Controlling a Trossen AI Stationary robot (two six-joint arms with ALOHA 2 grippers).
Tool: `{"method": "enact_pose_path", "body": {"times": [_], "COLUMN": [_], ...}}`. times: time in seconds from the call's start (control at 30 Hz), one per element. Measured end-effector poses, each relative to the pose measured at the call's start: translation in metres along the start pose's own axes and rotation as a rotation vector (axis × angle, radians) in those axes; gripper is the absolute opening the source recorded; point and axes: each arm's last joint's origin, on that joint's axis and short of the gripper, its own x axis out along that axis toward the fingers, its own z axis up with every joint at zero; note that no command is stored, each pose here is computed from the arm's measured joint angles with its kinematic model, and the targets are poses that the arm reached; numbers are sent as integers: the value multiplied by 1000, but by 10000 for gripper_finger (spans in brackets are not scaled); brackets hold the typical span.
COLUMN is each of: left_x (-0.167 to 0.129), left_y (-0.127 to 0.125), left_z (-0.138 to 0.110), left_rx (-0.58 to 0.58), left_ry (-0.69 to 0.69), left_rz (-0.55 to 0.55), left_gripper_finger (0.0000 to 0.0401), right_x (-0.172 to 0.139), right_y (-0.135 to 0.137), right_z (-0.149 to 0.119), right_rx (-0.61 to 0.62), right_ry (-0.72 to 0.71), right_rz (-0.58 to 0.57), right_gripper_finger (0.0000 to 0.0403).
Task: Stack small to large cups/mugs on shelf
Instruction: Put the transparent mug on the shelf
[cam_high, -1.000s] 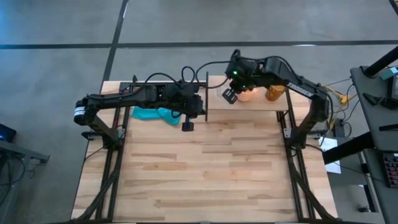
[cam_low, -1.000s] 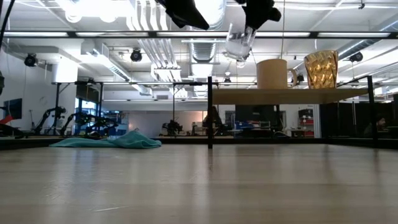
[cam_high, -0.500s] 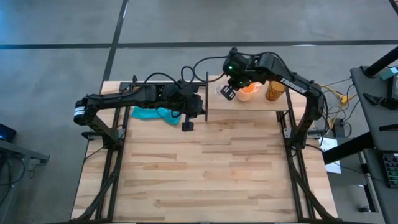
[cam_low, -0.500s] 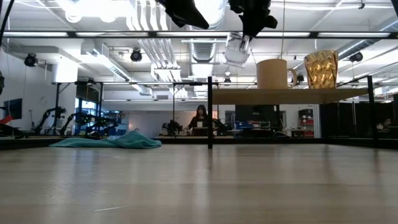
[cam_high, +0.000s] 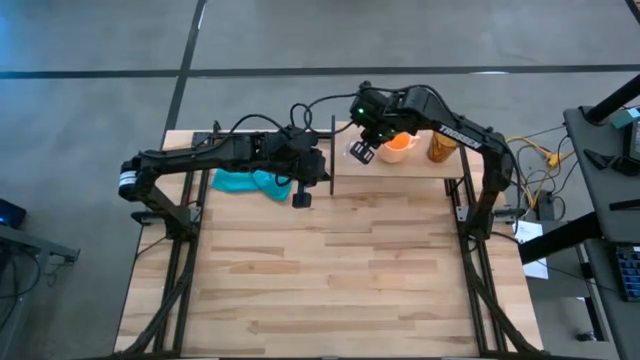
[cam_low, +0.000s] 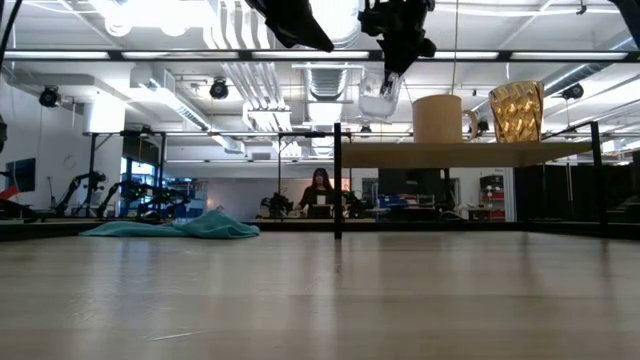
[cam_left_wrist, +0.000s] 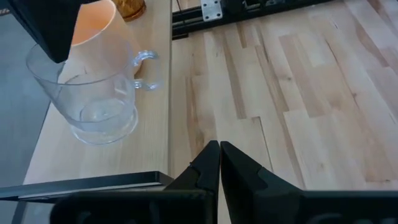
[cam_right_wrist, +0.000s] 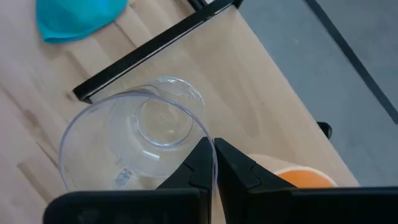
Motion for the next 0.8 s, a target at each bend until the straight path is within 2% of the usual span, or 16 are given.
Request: {"method": "enact_pose_path", "body": {"times": [0.17, 0.4, 0.57, 0.8], "left_x": [0, 0, 0, 0], "left_y": [0, 0, 0, 0], "left_z": [0, 0, 0, -1], "left_rx": [0, 0, 0, 0], "left_ry": [1, 1, 1, 2], "left_rz": [0, 0, 0, 0], "left_gripper_finger": [0, 0, 0, 0], "right_x": [5, 7, 9, 10], "right_y": [-8, -15, -20, -27], "right_z": [2, 4, 4, 5], "right_rx": [-13, -78, -154, -265], "right_ry": [9, 17, 21, 13], "right_rz": [-13, 28, 77, 85], "right_gripper_finger": [8, 8, 8, 8]}}
